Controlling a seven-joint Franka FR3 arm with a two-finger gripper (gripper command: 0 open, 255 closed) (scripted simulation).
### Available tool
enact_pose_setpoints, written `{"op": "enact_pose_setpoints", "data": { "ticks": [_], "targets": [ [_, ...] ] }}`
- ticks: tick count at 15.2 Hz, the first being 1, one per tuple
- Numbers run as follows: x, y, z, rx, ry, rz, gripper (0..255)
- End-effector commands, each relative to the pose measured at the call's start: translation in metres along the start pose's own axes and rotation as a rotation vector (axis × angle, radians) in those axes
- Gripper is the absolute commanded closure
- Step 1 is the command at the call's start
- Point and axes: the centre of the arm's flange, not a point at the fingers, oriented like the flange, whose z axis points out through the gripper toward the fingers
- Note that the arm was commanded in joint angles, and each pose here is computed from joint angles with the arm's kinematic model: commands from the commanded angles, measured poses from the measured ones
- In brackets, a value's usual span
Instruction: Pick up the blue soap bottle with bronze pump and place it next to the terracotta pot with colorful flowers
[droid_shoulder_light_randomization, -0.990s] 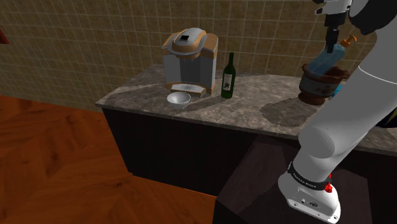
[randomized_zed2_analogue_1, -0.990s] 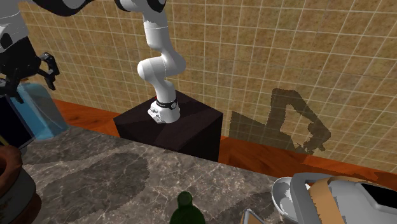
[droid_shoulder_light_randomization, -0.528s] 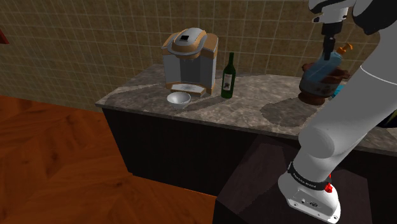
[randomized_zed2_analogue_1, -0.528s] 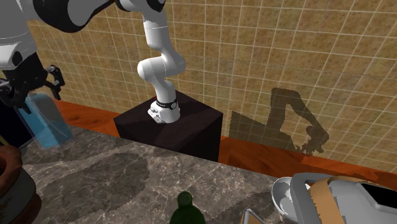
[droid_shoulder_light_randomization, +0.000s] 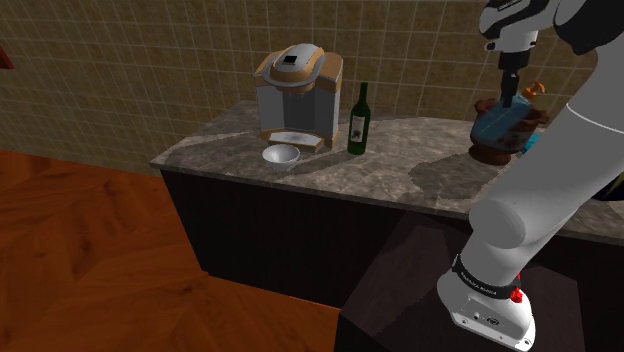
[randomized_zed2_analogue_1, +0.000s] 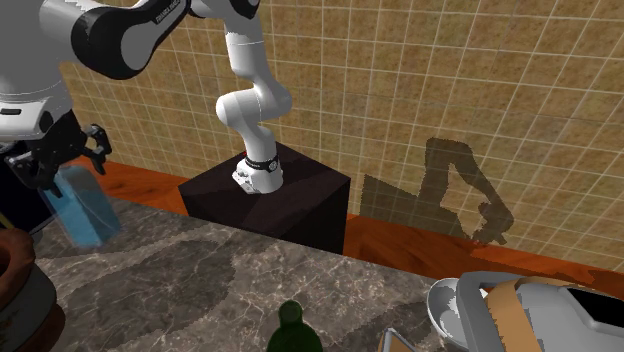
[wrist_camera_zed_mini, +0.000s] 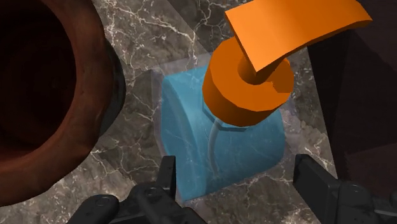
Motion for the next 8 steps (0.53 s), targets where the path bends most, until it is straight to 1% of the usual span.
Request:
{"op": "enact_pose_setpoints", "data": {
  "ticks": [1, 8],
  "targets": [
    [0.001, -0.001, 0.01, -0.001, 0.0, 0.0, 255],
    [0.009, -0.002, 0.046, -0.001, 0.0, 0.0, 255]
  ]
}}
